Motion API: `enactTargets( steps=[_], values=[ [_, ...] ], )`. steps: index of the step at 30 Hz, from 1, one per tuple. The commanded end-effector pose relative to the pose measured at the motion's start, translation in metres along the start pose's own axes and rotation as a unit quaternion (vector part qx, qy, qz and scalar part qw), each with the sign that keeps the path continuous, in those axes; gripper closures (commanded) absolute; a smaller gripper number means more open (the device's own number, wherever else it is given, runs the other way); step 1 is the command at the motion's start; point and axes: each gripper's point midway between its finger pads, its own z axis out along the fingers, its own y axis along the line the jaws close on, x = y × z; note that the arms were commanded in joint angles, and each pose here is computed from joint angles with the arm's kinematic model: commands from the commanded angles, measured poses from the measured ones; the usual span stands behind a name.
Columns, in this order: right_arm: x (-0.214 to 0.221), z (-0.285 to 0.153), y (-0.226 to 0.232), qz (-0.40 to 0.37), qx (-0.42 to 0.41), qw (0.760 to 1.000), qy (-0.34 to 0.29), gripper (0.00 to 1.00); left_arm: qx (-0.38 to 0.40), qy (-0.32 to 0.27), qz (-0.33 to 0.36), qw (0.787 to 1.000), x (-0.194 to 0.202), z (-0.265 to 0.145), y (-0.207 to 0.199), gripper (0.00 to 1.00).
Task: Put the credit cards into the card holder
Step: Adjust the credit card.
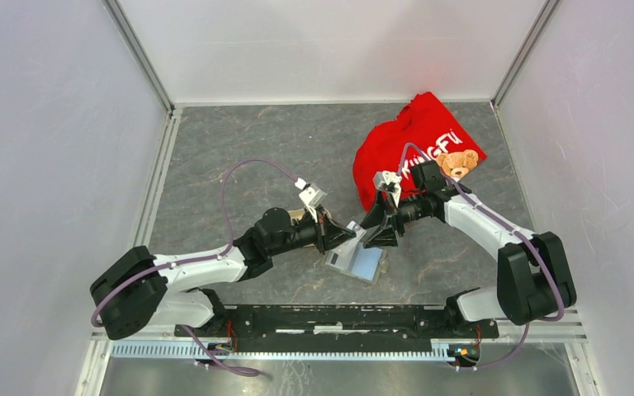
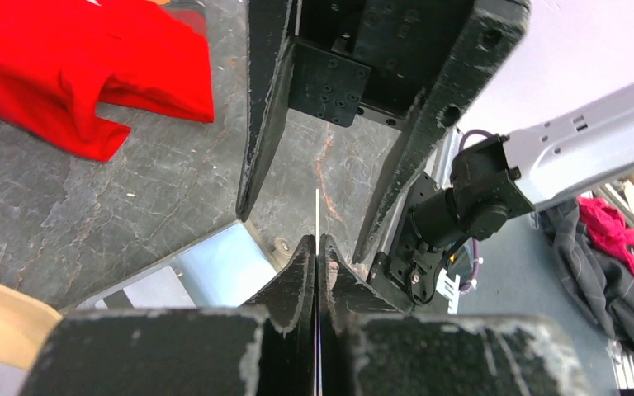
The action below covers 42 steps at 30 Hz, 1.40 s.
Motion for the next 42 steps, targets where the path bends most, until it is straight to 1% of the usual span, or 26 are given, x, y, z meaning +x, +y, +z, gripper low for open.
enactTargets(
  steps=[1,2,5,7,10,11,14,15,17,18,19,21,23,24,26,29,31,34,38,42],
  values=[
    [-0.011,-0.001,0.007,-0.016,-0.025,0.999,-0.016,0.37,0.05,-0.027,0.06,0.997,-0.02,0.008,-0.021,0.98],
    [-0.012,-0.001,0.009,-0.018,-0.029,0.999,-0.017,0.41,0.051,-0.025,0.06,0.997,-0.019,0.008,-0.021,0.98],
    [-0.014,0.0,0.011,-0.017,-0.035,0.999,-0.022,0.58,0.05,-0.022,0.059,0.997,-0.016,0.009,-0.019,0.97],
    [-0.014,0.0,0.012,-0.015,-0.038,0.999,-0.023,0.72,0.047,-0.023,0.059,0.997,-0.016,0.009,-0.018,0.96],
    [-0.013,0.001,0.01,-0.014,-0.035,0.999,-0.017,1.0,0.04,-0.023,0.058,0.997,-0.016,0.008,-0.016,0.89],
    [-0.011,0.001,0.009,-0.014,-0.033,0.999,-0.013,1.0,0.038,-0.026,0.058,0.997,-0.017,0.007,-0.016,0.83],
    [-0.004,0.0,0.004,-0.022,-0.02,1.0,0.008,1.0,0.013,-0.036,0.06,0.997,-0.023,0.0,-0.01,0.53],
    [-0.002,-0.002,0.001,-0.035,-0.016,0.999,0.018,1.0,0.001,-0.036,0.064,0.997,-0.025,-0.004,-0.006,0.4],
    [0.003,-0.003,0.003,-0.042,-0.019,0.998,0.032,1.0,-0.022,-0.037,0.075,0.996,-0.033,-0.018,0.0,0.09],
    [0.004,-0.004,0.003,-0.053,-0.022,0.998,0.036,1.0,-0.034,-0.028,0.079,0.996,-0.032,-0.024,0.005,0.02],
    [0.006,-0.004,0.004,-0.052,-0.025,0.998,0.04,1.0,-0.037,-0.023,0.088,0.995,-0.033,-0.031,0.008,0.01],
    [0.009,-0.004,0.005,-0.056,-0.032,0.997,0.046,1.0,-0.001,0.013,0.099,0.995,-0.026,-0.044,0.001,0.0],
    [0.011,-0.004,0.006,-0.057,-0.038,0.996,0.05,1.0,0.02,0.046,0.102,0.994,-0.019,-0.054,0.002,0.01],
    [0.013,-0.003,0.007,-0.055,-0.042,0.996,0.053,1.0,0.023,0.069,0.103,0.992,-0.011,-0.058,0.002,0.03],
    [0.014,0.0,0.01,-0.057,-0.052,0.995,0.057,1.0,0.034,0.097,0.11,0.989,-0.002,-0.06,0.002,0.08],
    [0.016,0.004,0.013,-0.059,-0.062,0.994,0.064,1.0,0.062,0.12,0.107,0.985,0.009,-0.053,0.0,0.18],
    [0.017,0.005,0.013,-0.056,-0.063,0.994,0.064,1.0,0.077,0.14,0.103,0.982,0.016,-0.048,0.0,0.2],
    [0.018,0.006,0.011,-0.046,-0.062,0.995,0.064,1.0,0.098,0.153,0.091,0.979,0.023,-0.041,-0.001,0.26],
    [0.018,0.006,0.011,-0.039,-0.063,0.995,0.064,1.0,0.107,0.155,0.088,0.978,0.028,-0.037,0.0,0.41],
    [0.017,0.006,0.01,-0.039,-0.062,0.995,0.063,1.0,0.108,0.159,0.076,0.978,0.033,-0.032,0.003,0.51]
  ],
)
